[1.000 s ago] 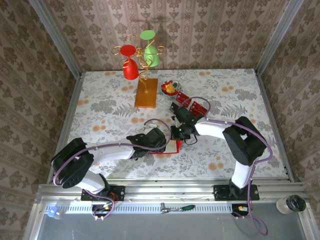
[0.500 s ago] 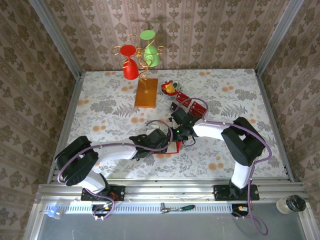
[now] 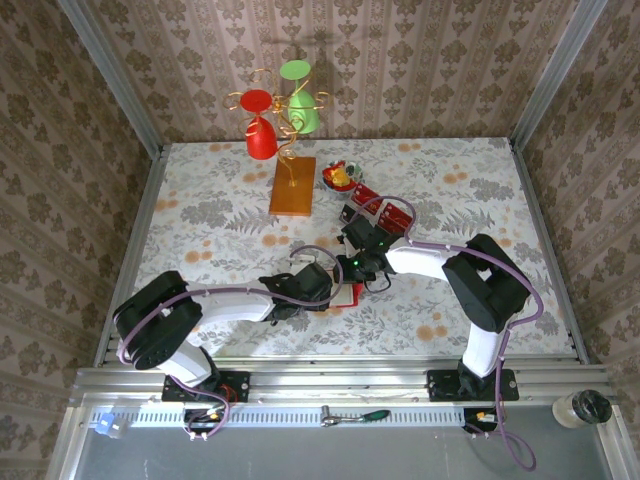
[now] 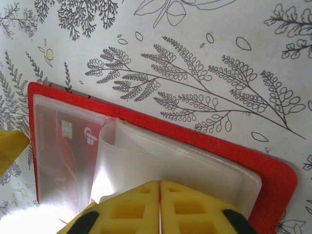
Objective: Put the credit cards into the card holder
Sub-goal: Flip over the card slot on the card holder.
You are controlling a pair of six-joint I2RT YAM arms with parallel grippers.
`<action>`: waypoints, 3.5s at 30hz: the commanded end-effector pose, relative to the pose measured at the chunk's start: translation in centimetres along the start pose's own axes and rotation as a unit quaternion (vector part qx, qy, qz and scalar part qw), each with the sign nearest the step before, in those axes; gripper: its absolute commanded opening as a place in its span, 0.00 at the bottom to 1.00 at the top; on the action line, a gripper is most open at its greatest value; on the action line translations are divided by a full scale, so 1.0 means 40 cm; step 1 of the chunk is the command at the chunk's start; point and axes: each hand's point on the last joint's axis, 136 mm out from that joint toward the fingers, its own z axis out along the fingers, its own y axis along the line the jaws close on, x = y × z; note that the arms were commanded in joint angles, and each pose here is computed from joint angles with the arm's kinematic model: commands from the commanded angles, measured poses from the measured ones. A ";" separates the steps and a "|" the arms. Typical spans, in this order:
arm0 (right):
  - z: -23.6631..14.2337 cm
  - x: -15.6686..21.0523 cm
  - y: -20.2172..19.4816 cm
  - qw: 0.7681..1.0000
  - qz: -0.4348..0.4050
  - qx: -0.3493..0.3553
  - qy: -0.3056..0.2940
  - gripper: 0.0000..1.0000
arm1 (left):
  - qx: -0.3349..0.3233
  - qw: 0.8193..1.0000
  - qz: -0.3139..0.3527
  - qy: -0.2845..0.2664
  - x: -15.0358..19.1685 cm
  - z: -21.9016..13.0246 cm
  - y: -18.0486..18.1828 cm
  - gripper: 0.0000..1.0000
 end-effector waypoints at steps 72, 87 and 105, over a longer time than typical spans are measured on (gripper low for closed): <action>0.059 0.033 0.231 0.995 0.024 -0.094 0.020 0.73 | -0.018 0.992 -0.093 -0.079 -0.060 -0.177 0.231 0.96; 0.092 0.053 0.222 0.993 0.036 -0.104 0.035 0.73 | -0.016 0.993 -0.091 -0.069 -0.052 -0.163 0.229 0.96; -0.012 0.012 0.174 0.996 0.022 -0.091 -0.006 0.51 | -0.008 0.994 -0.089 -0.060 -0.062 -0.141 0.204 0.96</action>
